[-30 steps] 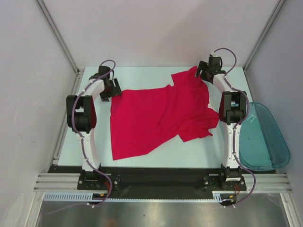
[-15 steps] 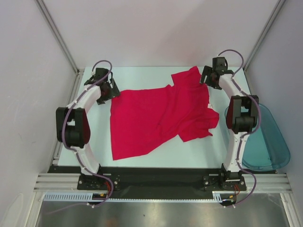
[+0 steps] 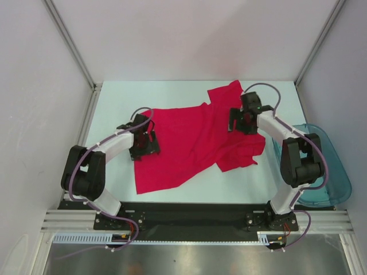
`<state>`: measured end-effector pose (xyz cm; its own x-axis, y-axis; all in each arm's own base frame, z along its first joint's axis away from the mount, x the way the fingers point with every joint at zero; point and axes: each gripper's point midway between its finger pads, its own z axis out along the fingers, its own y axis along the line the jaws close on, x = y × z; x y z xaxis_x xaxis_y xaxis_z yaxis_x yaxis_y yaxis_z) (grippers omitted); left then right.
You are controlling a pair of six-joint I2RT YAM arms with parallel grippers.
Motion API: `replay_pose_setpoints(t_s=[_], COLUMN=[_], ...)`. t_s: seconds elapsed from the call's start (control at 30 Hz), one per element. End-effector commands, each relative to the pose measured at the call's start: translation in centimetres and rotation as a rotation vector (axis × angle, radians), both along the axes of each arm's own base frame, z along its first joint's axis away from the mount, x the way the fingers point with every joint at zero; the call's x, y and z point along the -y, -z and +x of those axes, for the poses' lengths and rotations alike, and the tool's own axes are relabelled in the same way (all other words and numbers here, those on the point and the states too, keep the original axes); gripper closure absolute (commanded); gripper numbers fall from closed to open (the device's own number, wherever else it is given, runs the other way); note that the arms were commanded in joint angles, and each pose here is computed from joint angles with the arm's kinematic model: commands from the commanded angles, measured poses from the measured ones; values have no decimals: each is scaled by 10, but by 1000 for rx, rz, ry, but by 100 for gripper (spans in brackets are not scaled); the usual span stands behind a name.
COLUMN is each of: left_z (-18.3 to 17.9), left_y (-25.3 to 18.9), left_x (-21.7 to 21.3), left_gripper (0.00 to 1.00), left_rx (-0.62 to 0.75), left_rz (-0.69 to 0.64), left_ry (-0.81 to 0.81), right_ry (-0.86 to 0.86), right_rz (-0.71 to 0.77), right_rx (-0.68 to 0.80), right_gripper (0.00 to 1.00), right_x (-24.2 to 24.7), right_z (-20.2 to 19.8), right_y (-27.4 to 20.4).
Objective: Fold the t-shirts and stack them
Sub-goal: Flatten the tshirt out
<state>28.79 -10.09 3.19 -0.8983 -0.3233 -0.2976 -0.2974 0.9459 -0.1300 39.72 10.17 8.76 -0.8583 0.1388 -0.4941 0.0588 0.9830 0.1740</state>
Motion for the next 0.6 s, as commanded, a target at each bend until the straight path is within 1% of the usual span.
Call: replay_pose_setpoints(t_s=[0.0, 0.03, 0.07, 0.13, 0.17, 0.2, 0.27, 0.3, 0.33, 0.37, 0.53, 0.57], left_z=[9, 7, 6, 4, 3, 2, 0, 2, 2, 4, 9, 11], left_y=[-22, -22, -18, -10, -5, 2, 9, 14, 17, 17, 30, 29], left_x=[18, 22, 22, 24, 26, 26, 27, 26, 26, 27, 25, 25], left_gripper=[14, 15, 17, 21, 30, 35, 40, 41, 42, 48, 62, 68], left_rx=[108, 114, 102, 77, 61, 40, 25, 23, 14, 14, -16, -11], left_rz=[-36, -32, -18, -14, -16, -13, -8, 2, 4, 5, 21, 21], left_ry=[-3, 15, 17, 18, 20, 18, 17, 14, 13, 16, 10, 6], right_ry=[-59, -64, -69, -91, -79, -88, -95, -100, -100, -96, -87, -80], right_rz=[-2, 0, -5, -13, -46, -58, -72, -71, -74, -75, -94, -103], right_rx=[17, 25, -1, -15, -15, -4, -2, 0, 0, -1, -10, -9], right_gripper=[19, 21, 27, 27, 30, 31, 32, 36, 36, 39, 40, 40], right_x=[-20, -22, -23, -28, -23, -26, -25, -27, -28, -28, -27, -26], right_z=[-18, -18, -25, -30, -31, -31, -30, -29, -28, -28, -21, -19], right_y=[0, 3, 13, 19, 25, 26, 30, 33, 34, 37, 56, 58])
